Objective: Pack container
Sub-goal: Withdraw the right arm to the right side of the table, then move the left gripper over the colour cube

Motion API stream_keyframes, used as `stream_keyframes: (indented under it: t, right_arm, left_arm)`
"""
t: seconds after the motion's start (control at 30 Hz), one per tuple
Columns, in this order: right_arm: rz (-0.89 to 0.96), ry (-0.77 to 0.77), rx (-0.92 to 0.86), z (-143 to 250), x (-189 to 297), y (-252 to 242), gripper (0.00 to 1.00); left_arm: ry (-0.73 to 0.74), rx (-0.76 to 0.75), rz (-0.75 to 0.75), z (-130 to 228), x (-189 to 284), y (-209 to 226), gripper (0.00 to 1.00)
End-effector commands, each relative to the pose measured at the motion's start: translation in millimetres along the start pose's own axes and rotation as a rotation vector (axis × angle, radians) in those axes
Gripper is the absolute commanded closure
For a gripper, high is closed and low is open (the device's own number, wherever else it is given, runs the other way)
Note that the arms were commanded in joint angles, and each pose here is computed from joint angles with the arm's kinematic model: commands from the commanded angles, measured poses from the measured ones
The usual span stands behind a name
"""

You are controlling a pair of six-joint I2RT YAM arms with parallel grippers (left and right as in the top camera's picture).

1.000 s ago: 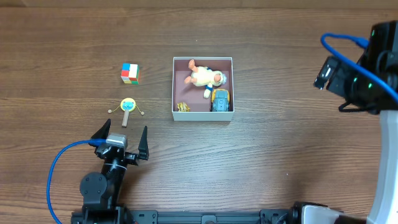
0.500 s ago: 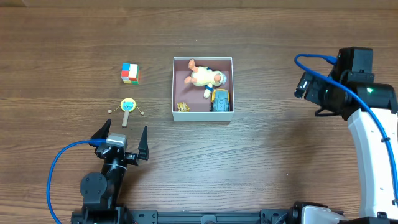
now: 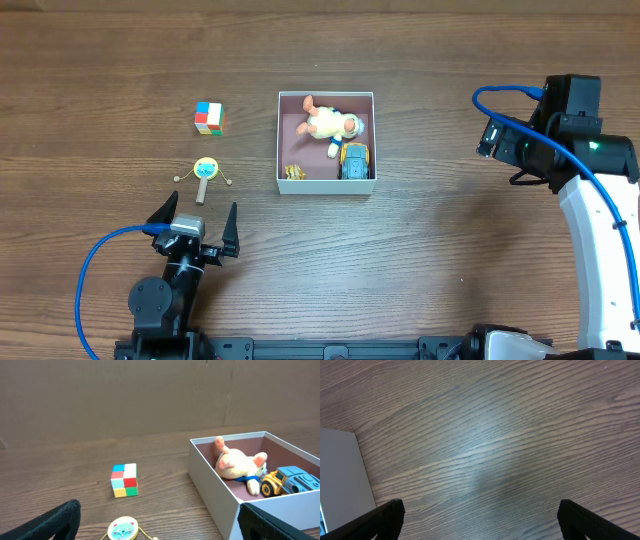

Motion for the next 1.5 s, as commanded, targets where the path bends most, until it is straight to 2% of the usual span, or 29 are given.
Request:
stream_keyframes:
  t: [0.0,0.43,0.53,0.63,0.83,0.9,1.0,1.13,1.3,1.37,1.47]
  right_arm:
    - [0.01,-0.029,0.006,-0.8,5.7,-2.9,0.0]
    - [0.01,-0.029,0.006,-0.8,5.7,-2.9,0.0]
    - [0.01,-0.029,0.006,-0.8,5.7,-2.9,0.0]
    - [0.01,-0.029,0.006,-0.8,5.7,-2.9,0.0]
    - [0.01,-0.029,0.006,-0.8,5.7,-2.9,0.0]
    - [0.01,-0.029,0.006,-0.8,5.7,-2.9,0.0]
    - [0.01,-0.029,0.006,-0.8,5.7,-2.9,0.0]
    - [0.01,-0.029,0.006,-0.8,5.7,-2.9,0.0]
    - [0.01,-0.029,0.006,-0.8,5.7,-2.9,0.0]
    - [0.01,-0.029,0.006,-0.8,5.7,-2.9,0.0]
    - [0.01,-0.029,0.006,-0.8,5.7,-2.9,0.0]
  left_arm:
    - [0.0,-0.015,-0.005,0.9,0.0,0.8,0.0]
    - [-0.016,-0.015,-0.004,-1.7,0.0,0.8,0.0]
    - [-0.051,0.005,0.105,-5.9,0.6,-7.9,0.0]
    - [-0.101,-0.011,0.226,-13.6,3.1,-17.2,0.0]
    - [-0.141,-0.032,0.177,-55.8,13.5,-9.6,0.0]
    - [-0.062,0.004,0.133,-74.1,18.1,-3.3,0.0]
    - [0.133,0.071,0.081,-96.9,21.4,5.9,0.0]
    - [0.371,0.104,0.141,-130.1,11.7,11.5,0.0]
    - [0.43,0.146,0.282,-153.7,-10.7,9.7,0.0]
    - [0.437,0.14,0.268,-159.9,-21.6,14.3,0.0]
    - [0.547,0.157,0.186,-170.9,-37.2,26.9,0.0]
Point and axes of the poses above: each gripper's point midway between its finger pads, its own x axis back along the fingers, its own y axis along the line the jaws close on, z = x × y, the point moved 9 cm from there along x, back along the fingers, and after that the axes turned 7 degrees about -x, right-handed, at the moved point
